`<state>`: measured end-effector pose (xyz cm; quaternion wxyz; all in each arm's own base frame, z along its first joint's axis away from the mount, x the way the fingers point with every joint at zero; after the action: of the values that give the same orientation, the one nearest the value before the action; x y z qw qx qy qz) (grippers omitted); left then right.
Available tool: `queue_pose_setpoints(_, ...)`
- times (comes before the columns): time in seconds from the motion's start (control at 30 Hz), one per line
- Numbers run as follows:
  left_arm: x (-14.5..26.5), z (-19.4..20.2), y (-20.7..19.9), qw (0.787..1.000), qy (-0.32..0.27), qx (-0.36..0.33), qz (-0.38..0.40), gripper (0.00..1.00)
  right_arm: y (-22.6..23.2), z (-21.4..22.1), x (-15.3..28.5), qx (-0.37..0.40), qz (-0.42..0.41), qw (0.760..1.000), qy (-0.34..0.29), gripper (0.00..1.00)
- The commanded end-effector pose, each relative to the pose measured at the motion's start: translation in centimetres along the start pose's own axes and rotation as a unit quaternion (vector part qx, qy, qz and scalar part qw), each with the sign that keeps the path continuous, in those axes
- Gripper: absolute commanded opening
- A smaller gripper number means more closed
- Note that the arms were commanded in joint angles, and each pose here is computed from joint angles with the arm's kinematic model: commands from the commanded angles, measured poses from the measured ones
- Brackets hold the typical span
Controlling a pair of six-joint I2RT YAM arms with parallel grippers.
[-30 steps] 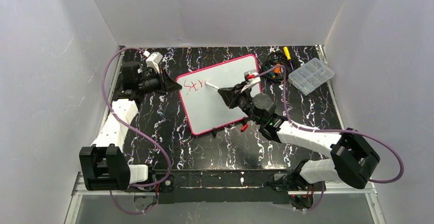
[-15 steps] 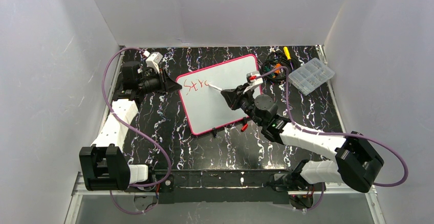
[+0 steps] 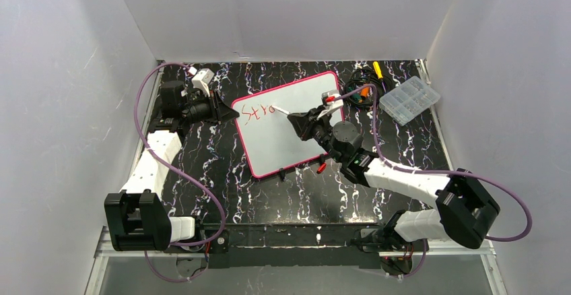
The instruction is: Write a sentence on the whiteboard
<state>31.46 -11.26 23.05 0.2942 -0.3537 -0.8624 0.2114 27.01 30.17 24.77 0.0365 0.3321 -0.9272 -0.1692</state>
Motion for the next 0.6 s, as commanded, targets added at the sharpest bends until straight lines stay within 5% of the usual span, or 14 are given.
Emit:
queue_pose_setpoints(0.0,0.3,0.8,-1.1,1.000,0.011,-0.004,0.019,0.00,0.4,-1.7,-0.7,0.005,-0.005,1.000,-0.027,0.01)
queue_pose_setpoints(0.57,0.4,0.7,-1.1,1.000,0.011,-0.004,0.019,0.00,-0.8,-1.6,0.2,0.012,0.027,0.999,-0.024,0.01)
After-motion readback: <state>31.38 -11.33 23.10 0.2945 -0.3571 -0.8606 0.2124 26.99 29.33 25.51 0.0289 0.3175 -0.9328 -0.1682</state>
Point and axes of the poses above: each gripper's point midway between its finger pads, its own x axis back along the fingers, its own y axis along the line the jaws close on, z = x × y, the point moved 3 cm from there along x, back along the fingers, and after that the axes turned 3 degrees about x, right-handed, at the moved point
